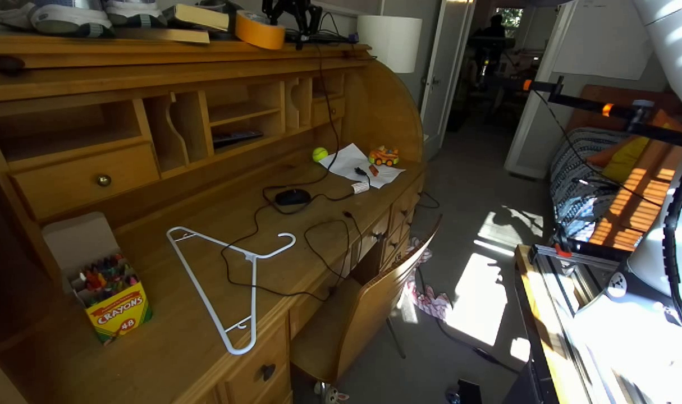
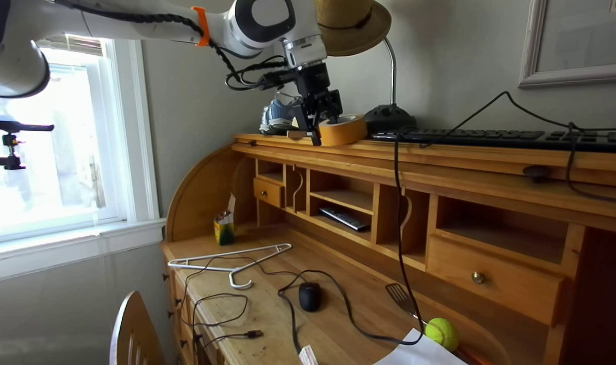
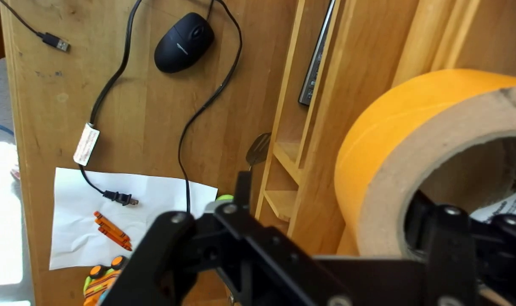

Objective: Move the orange tape closer to the coat hanger

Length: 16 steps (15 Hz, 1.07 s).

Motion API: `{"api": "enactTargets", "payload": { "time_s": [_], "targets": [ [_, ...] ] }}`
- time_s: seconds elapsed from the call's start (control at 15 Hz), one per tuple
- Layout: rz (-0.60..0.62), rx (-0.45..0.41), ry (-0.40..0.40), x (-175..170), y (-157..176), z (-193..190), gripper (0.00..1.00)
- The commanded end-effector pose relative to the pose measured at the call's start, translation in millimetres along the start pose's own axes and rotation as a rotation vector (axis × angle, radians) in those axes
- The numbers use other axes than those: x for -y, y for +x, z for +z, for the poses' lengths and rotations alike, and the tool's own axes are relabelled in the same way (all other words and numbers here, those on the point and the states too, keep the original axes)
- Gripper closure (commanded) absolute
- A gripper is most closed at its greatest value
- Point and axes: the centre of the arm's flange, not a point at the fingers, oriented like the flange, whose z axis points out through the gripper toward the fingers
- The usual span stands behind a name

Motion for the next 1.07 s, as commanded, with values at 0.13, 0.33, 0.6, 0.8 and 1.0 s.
{"api": "enactTargets", "payload": {
  "time_s": [0.13,0.33,0.6,0.8,1.0],
  "targets": [
    [0.017,0.01,0.01,-3,-3,5,0.65],
    [0.024,0.017,0.003,-5,-3,11,0.85],
    [0.025,0.023,0.004,-7,-3,7,0.92],
    [0.033,0.03,0.005,-8,-5,0,0.92],
    [0.089,0.056,0.093,0,-3,-12,0.94]
  ]
}}
